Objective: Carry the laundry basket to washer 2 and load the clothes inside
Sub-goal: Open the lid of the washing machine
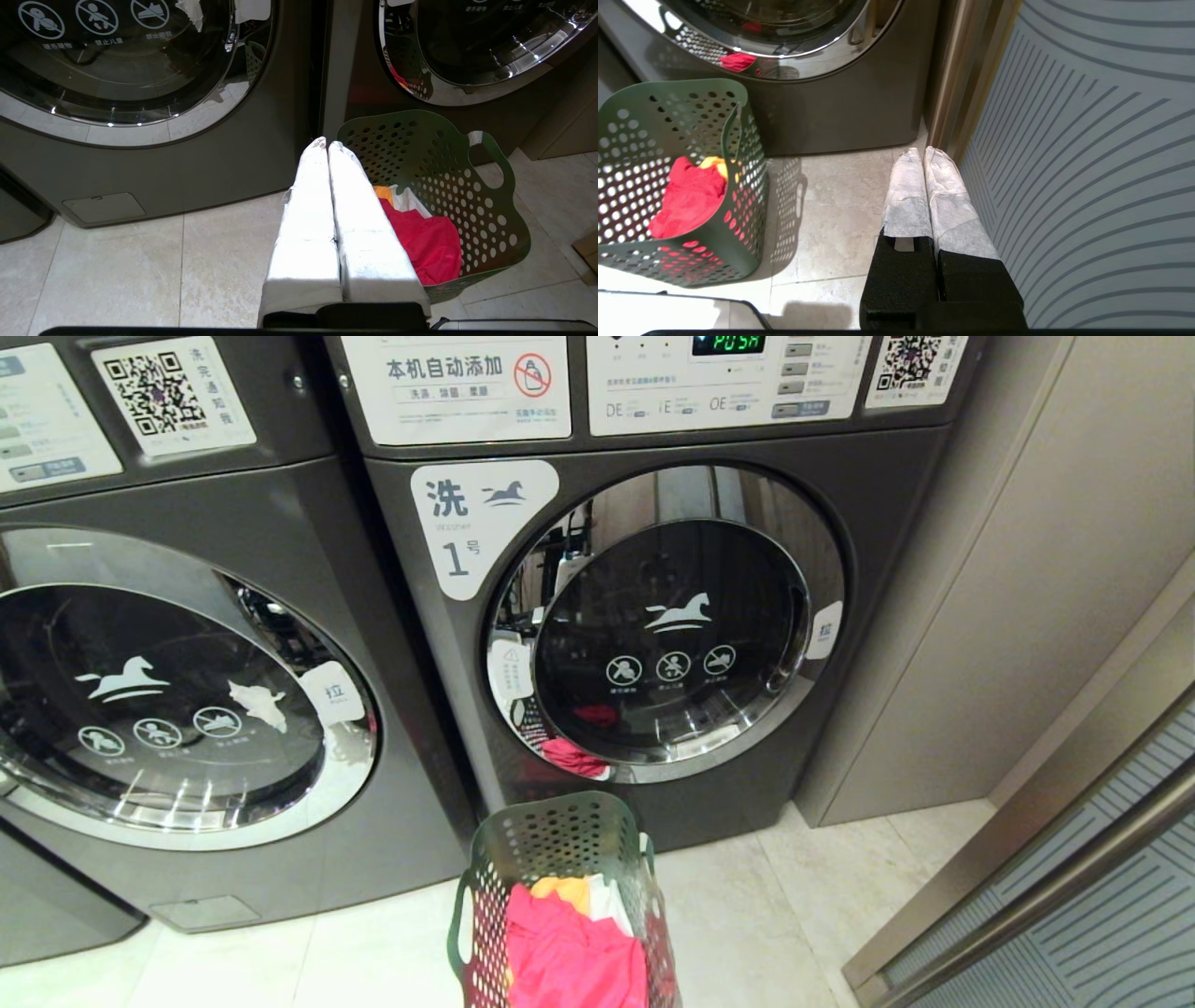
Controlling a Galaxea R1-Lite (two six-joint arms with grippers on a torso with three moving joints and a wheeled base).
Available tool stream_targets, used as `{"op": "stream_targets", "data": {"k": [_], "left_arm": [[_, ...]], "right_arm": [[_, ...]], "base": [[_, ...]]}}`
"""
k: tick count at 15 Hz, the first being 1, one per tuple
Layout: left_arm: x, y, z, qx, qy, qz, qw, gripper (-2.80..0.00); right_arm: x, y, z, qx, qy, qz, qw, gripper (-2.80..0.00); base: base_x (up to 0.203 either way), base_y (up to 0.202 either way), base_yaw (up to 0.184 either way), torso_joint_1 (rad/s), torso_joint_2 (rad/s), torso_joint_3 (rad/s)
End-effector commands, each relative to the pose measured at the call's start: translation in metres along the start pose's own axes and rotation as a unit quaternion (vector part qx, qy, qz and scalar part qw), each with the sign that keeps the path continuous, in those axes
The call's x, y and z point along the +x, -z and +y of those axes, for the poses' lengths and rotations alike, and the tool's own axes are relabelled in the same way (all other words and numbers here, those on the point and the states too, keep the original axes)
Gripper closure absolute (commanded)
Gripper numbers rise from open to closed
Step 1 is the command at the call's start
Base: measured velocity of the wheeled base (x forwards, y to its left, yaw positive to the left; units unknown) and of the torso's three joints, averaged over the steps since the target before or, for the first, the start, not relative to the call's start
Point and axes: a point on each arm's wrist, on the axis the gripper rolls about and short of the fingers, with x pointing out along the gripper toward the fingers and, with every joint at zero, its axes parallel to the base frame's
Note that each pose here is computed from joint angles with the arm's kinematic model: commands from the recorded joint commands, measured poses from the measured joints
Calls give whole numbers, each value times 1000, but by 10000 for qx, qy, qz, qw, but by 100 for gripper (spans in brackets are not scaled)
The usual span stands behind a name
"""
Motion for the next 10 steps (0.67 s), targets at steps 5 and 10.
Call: {"op": "stream_targets", "data": {"k": [5, 10], "left_arm": [[-6, -21, 0, -5, 108, -341, 9994, 0], [18, -84, -1, -375, 529, 272, 9975, -280]], "right_arm": [[1, 2, 0, 39, 14, 47, 10000, 0], [1, 2, 0, 62, 7, 44, 10000, 0]], "base": [[0, 0, 0, 0, 0, 0], [0, 0, 0, 0, 0, 0]]}}
